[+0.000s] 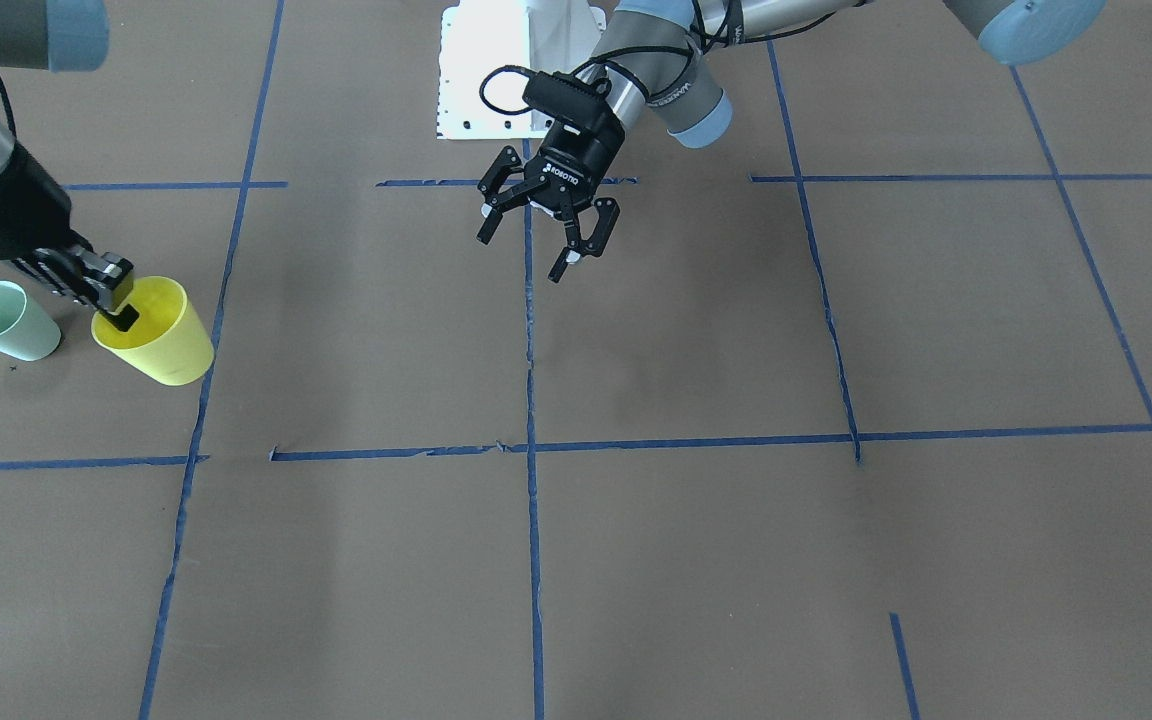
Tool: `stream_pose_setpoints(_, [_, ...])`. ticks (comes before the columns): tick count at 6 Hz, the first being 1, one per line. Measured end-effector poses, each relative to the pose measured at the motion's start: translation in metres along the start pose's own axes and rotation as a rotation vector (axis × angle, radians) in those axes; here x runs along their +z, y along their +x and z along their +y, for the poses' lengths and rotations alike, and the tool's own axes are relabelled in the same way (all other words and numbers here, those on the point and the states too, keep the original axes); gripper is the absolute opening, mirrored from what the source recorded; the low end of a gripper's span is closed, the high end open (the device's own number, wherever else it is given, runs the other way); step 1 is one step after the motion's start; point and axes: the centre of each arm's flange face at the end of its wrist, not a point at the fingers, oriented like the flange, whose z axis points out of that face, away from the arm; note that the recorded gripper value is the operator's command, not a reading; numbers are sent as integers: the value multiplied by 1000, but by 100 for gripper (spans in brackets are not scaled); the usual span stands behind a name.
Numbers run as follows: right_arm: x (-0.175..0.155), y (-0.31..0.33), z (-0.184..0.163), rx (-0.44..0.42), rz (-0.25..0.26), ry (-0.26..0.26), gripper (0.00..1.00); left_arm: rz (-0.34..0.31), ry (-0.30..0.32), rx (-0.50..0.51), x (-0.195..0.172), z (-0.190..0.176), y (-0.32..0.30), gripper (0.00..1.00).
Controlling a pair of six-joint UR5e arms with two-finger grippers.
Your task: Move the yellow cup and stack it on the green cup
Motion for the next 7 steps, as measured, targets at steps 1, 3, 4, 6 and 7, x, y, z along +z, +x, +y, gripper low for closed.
stream_pose_setpoints(1, [1,48,-7,-47,41,5,0,-31,-49,-12,5,-1,-3,99])
stream_pose_setpoints(3, [15,127,-3,-88,101,-30,0,-33,-182,-133,23,0,-24,99])
stream_pose_setpoints(4, [20,155,2,-102,108,-62,0,-42,-284,-192,36,-1,-43,99])
stream_pose_setpoints(6, [31,186,2,-116,129,-99,0,-66,-417,-241,48,-4,-68,99])
stream_pose_setpoints(7, [38,197,-1,-110,143,-109,1,-71,-430,-248,49,-5,-71,99])
